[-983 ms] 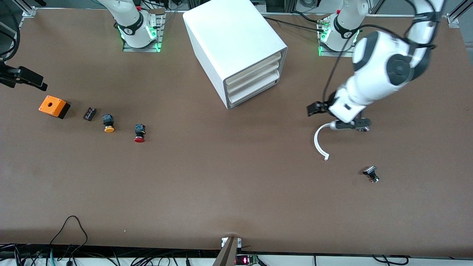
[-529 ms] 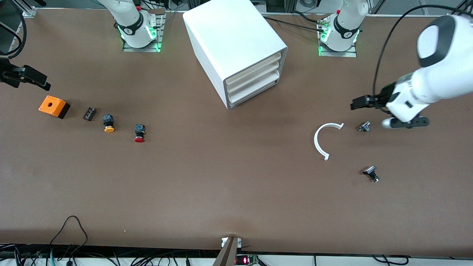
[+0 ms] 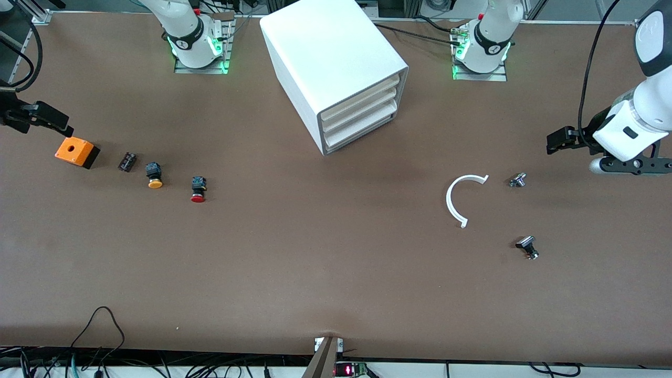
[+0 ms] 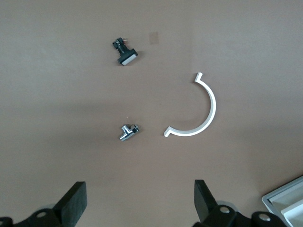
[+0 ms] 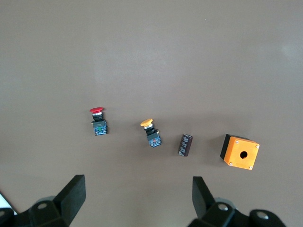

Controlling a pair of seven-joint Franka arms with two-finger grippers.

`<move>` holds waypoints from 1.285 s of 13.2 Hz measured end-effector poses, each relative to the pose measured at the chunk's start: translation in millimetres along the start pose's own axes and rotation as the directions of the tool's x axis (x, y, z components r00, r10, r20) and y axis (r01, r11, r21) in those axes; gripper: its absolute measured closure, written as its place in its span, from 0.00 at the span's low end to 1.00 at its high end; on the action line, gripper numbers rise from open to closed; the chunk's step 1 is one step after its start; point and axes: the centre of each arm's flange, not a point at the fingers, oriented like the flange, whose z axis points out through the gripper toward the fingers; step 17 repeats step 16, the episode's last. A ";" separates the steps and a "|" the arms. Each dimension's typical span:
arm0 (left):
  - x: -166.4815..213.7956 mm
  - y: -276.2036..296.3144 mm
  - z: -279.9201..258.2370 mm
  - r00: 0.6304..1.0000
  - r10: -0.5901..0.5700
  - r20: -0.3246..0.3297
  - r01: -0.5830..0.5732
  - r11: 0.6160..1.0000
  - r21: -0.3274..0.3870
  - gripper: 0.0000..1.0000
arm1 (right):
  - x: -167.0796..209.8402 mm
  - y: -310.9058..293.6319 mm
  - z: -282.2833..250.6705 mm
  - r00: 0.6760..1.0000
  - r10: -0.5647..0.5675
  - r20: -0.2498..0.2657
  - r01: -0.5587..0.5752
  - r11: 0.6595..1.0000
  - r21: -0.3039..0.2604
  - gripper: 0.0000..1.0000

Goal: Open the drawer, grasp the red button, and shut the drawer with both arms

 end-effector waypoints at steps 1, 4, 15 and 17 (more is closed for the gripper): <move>-1.6 -1.2 -2.8 1.000 -0.003 -0.004 0.003 1.000 0.003 0.00 | 0.2 -0.2 -0.6 1.000 0.000 -0.002 0.000 1.000 0.000 0.00; -5.3 -4.9 -9.3 1.000 -0.011 -0.013 0.011 1.000 0.003 0.00 | 0.8 -2.5 -4.8 1.000 -0.004 -0.011 0.004 1.000 0.000 0.00; -5.8 -11.6 -9.6 0.999 -0.045 -0.014 0.045 0.999 -0.001 0.00 | 0.8 -2.0 -5.3 1.000 -0.004 -0.012 0.004 1.000 0.000 0.00; -5.8 -11.6 -9.6 0.999 -0.045 -0.014 0.045 0.999 -0.001 0.00 | 0.8 -2.0 -5.2 1.000 -0.004 -0.012 0.004 1.000 0.000 0.00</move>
